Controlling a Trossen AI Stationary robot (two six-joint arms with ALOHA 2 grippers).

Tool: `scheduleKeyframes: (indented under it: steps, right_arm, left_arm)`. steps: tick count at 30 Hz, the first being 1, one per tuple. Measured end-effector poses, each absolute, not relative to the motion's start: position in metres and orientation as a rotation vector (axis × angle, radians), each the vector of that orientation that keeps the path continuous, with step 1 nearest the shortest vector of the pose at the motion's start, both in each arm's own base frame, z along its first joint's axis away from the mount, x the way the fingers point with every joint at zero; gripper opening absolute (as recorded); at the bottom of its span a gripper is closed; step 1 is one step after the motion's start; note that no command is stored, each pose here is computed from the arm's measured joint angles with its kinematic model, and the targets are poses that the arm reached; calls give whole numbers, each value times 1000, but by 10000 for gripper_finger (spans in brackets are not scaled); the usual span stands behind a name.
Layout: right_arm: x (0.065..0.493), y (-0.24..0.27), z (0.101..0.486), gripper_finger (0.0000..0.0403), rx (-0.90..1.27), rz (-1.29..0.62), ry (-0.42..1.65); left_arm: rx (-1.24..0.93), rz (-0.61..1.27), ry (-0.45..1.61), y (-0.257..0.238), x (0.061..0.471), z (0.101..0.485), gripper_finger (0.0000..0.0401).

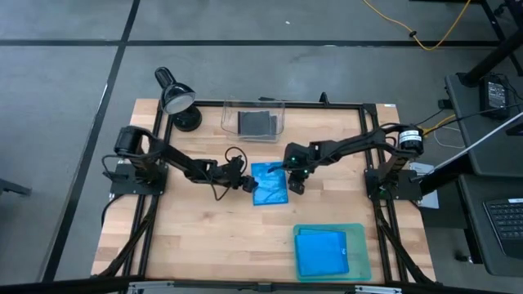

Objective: Pick & place jewel cases by type
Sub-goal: Put the blue cd case into the green bin

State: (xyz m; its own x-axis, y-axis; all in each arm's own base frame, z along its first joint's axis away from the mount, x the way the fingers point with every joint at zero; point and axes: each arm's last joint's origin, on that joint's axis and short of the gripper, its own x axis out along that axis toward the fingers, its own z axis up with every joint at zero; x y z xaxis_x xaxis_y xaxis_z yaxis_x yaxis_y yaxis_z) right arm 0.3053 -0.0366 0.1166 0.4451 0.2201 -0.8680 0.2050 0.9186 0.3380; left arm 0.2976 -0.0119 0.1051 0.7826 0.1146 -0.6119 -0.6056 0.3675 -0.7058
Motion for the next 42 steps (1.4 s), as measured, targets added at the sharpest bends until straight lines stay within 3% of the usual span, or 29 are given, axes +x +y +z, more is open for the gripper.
scheduleKeyframes:
  steps: [9,20,25,36,42]
  right_arm:
    - [306,-36,105,5,458,58,1154]
    - [307,-36,106,5,434,70,1140]
    - [312,-38,105,5,423,66,1099]
    - [314,-38,105,5,439,57,1071]
    - [315,-38,105,5,443,55,1070]
  left_arm:
    - [-1079,489,530,-8,318,102,219]
    - [-1034,506,403,-3,317,126,213]
    - [-1047,316,291,-9,325,156,212]
    - [-1046,387,390,-7,325,150,203]
    - [-1085,455,468,-6,320,142,176]
